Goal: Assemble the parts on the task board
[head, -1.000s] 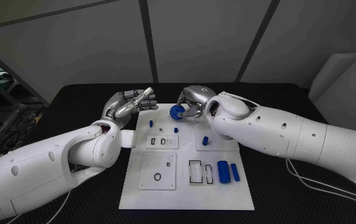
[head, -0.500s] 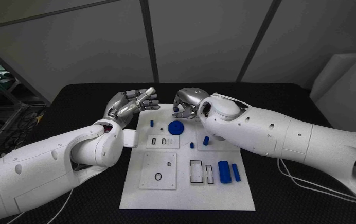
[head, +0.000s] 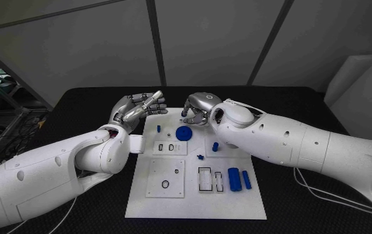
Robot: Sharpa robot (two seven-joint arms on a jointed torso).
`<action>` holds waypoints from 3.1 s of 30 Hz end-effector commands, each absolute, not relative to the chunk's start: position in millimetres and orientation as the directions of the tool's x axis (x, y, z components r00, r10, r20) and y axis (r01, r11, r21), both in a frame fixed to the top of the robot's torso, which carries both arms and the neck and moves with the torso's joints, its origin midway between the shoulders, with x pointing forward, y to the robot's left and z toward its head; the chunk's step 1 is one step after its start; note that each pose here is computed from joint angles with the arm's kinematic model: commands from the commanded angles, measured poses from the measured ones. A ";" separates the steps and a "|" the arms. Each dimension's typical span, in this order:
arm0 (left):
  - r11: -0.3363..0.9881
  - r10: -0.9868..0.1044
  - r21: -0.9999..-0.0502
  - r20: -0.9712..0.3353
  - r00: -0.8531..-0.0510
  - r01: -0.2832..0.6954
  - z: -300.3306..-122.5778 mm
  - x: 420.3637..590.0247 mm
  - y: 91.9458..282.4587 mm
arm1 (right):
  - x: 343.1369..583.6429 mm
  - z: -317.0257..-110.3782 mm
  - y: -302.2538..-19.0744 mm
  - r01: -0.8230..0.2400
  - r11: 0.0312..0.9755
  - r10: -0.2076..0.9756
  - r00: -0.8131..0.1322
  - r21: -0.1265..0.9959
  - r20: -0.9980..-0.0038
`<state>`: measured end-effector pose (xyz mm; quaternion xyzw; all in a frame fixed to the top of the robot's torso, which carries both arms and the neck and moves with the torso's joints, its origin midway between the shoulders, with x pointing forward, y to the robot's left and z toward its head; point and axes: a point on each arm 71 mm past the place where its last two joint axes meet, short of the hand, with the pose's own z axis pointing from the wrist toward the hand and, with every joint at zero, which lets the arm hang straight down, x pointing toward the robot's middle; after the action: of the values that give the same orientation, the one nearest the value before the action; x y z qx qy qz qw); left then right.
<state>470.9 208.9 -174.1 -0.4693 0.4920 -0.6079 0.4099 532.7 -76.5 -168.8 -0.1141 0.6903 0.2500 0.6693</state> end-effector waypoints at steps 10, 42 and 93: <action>-0.178 -0.960 -0.983 0.163 -0.230 0.047 -172.8 471.6 211.8 | 516.2 -163.2 -91.7 -0.525 0.821 0.204 -0.098 0.225 -0.974; -0.178 -0.959 -0.983 0.163 -0.230 0.045 -173.4 472.3 211.9 | 505.9 -171.7 -71.3 -0.558 0.808 0.084 -0.214 0.193 -0.973; -0.175 -0.961 -0.984 0.161 -0.226 0.043 -174.1 473.2 213.1 | 506.9 -184.7 -72.1 -0.552 0.825 0.014 -0.197 0.123 -0.980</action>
<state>473.2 214.6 -175.6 -0.4719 0.4920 -0.6031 0.4141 508.2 -70.7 -179.4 -0.1757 0.7358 0.2469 0.6056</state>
